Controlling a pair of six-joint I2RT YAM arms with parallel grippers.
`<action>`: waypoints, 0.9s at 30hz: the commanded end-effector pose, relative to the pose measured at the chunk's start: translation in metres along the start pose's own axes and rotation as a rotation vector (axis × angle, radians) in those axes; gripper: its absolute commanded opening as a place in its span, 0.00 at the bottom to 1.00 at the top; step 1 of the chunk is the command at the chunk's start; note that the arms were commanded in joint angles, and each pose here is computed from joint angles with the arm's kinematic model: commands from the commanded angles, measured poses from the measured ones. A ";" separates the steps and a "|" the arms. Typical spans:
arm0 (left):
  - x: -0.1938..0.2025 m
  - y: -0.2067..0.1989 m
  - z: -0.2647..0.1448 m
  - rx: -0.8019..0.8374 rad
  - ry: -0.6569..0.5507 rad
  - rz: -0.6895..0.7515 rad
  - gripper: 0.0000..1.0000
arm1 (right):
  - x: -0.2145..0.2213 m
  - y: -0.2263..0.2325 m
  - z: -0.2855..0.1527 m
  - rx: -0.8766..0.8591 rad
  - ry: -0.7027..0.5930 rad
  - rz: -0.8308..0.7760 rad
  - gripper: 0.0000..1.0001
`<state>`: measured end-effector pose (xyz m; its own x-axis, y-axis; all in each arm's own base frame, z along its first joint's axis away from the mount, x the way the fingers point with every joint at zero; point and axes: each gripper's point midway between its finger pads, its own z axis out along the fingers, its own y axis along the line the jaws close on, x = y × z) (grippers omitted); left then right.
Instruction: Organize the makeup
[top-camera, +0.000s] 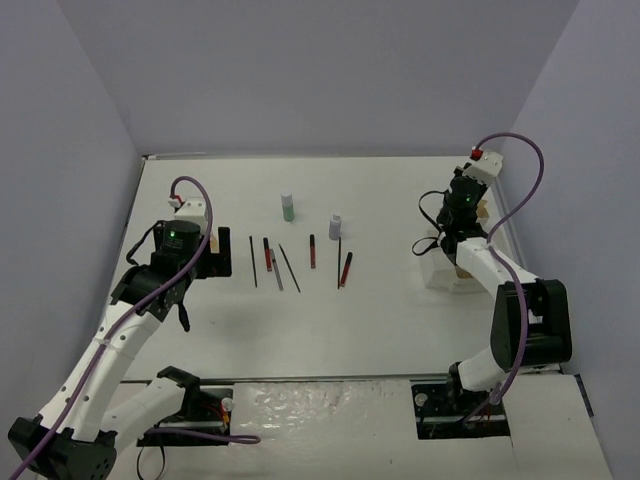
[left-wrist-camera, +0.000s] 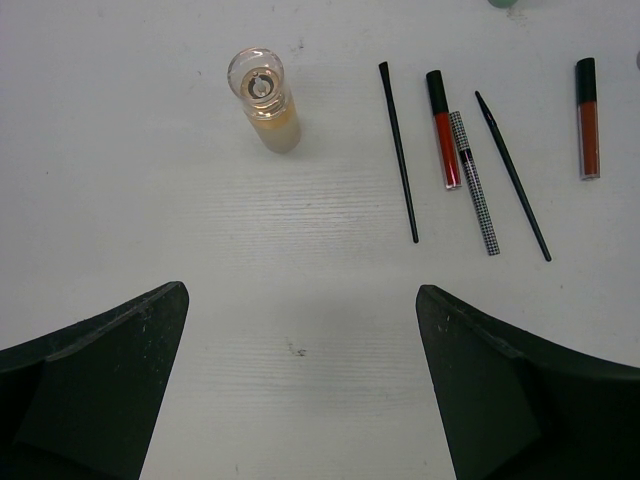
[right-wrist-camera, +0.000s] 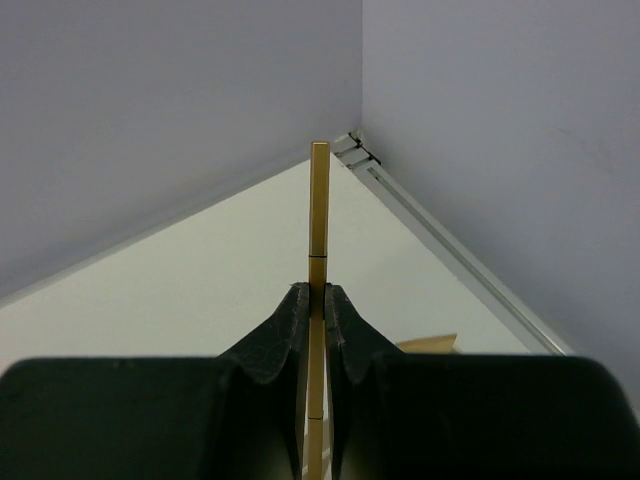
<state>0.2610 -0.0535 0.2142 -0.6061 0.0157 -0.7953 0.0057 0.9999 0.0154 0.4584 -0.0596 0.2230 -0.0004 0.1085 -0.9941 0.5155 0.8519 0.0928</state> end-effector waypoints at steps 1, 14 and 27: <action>-0.019 -0.001 -0.005 0.007 -0.059 -0.032 0.97 | -0.017 -0.002 0.002 0.013 -0.095 0.103 0.00; -0.020 -0.001 -0.006 0.009 -0.067 -0.035 0.97 | 0.009 -0.007 -0.013 -0.009 -0.043 0.103 0.04; -0.021 -0.001 -0.009 0.014 -0.077 -0.038 0.97 | -0.018 -0.008 -0.042 -0.058 -0.055 0.137 0.37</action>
<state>0.2603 -0.0532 0.2162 -0.6002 0.0134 -0.7998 0.0059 0.9999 0.0123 0.4242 -0.0521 0.1975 -0.0086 0.1709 -0.9852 0.4907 0.8592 0.1448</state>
